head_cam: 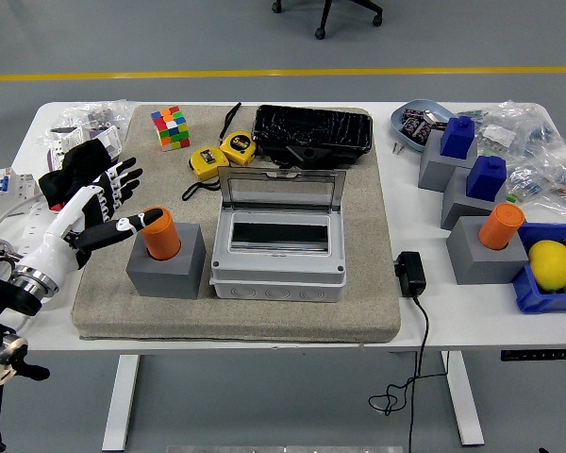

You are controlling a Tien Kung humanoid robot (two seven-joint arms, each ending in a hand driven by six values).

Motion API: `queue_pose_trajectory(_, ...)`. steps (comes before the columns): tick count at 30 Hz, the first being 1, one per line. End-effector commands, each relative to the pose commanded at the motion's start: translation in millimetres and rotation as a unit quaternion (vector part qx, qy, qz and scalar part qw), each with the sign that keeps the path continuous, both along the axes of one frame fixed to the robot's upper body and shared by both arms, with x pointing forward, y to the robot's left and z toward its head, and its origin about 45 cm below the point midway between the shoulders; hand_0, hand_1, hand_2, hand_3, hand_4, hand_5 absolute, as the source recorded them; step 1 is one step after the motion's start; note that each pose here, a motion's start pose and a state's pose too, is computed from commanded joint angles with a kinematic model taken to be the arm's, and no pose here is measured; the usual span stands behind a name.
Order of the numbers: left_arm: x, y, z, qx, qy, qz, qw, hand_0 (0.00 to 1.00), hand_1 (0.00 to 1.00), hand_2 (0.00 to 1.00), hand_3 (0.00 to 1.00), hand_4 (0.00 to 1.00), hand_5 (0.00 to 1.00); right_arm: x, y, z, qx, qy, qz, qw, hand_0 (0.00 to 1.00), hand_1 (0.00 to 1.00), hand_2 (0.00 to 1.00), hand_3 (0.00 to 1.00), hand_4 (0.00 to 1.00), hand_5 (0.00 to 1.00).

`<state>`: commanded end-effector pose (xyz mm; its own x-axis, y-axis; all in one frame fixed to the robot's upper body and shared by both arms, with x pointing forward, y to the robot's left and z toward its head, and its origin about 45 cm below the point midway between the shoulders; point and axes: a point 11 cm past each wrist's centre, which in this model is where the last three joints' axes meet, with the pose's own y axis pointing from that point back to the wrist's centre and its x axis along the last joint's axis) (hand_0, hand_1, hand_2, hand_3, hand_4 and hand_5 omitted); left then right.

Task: Fetch the battery,place it into the box,close the lid of the box

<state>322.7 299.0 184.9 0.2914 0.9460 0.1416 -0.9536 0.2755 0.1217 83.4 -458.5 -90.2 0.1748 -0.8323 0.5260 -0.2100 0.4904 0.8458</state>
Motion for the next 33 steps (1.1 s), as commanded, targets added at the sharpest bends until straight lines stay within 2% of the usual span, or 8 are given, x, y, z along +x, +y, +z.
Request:
queue_pose_trajectory(12, -2.7, -18, -10.8, -0.011, 0.012, -0.018, 1.000, 0.998, 0.998, 0.998, 0.949, 0.998, 0.255, -0.3, -1, 0.2, -0.001, 0.000, 0.000, 1.000, 0.970, 0.826, 0.787, 0.799, 0.998, 0.998)
queue_pose_trajectory(20, 0.8, -19, -16.5, -0.006, 0.012, -0.008, 1.000, 0.998, 0.998, 0.998, 0.925, 0.998, 0.243, 0.8, 0, 0.3, 0.000, -0.001, 0.000, 1.000, 0.969, 0.823, 0.786, 0.798, 0.998, 0.998)
queue_pose_trajectory(21, 1.1, -18, -16.8, -0.004, 0.012, -0.006, 1.000, 0.998, 0.998, 0.989, 0.885, 0.998, 0.137, 0.7, 0, 0.3, 0.000, -0.001, 0.000, 1.000, 0.968, 0.823, 0.784, 0.797, 0.998, 0.998)
queue_pose_trajectory(26, 0.8, -19, -18.8, 0.006, 0.010, 0.001, 1.000, 0.998, 0.998, 0.989, 0.885, 0.998, 0.137, -1.1, -1, 0.2, -0.001, 0.001, 0.000, 1.000, 0.968, 0.823, 0.784, 0.797, 0.998, 0.998)
queue_pose_trajectory(27, 0.6, -19, -19.4, 0.006, 0.010, 0.003, 1.000, 0.932, 0.979, 0.943, 0.853, 0.998, 0.014, -1.5, -1, 0.1, -0.001, 0.002, -0.001, 1.000, 0.967, 0.820, 0.783, 0.797, 0.998, 0.998)
queue_pose_trajectory(32, -0.1, -21, -21.3, 0.004, 0.009, 0.009, 1.000, 0.932, 0.979, 0.943, 0.853, 0.998, 0.014, -1.6, -1, 0.1, -0.001, 0.002, 0.000, 1.000, 0.967, 0.820, 0.783, 0.797, 0.998, 0.998)
queue_pose_trajectory(33, 0.2, -21, -21.6, 0.003, 0.008, 0.011, 1.000, 0.889, 0.947, 0.879, 0.814, 0.998, 0.002, -1.3, -1, 0.2, -0.001, 0.001, 0.000, 1.000, 0.966, 0.820, 0.781, 0.796, 0.998, 0.998)
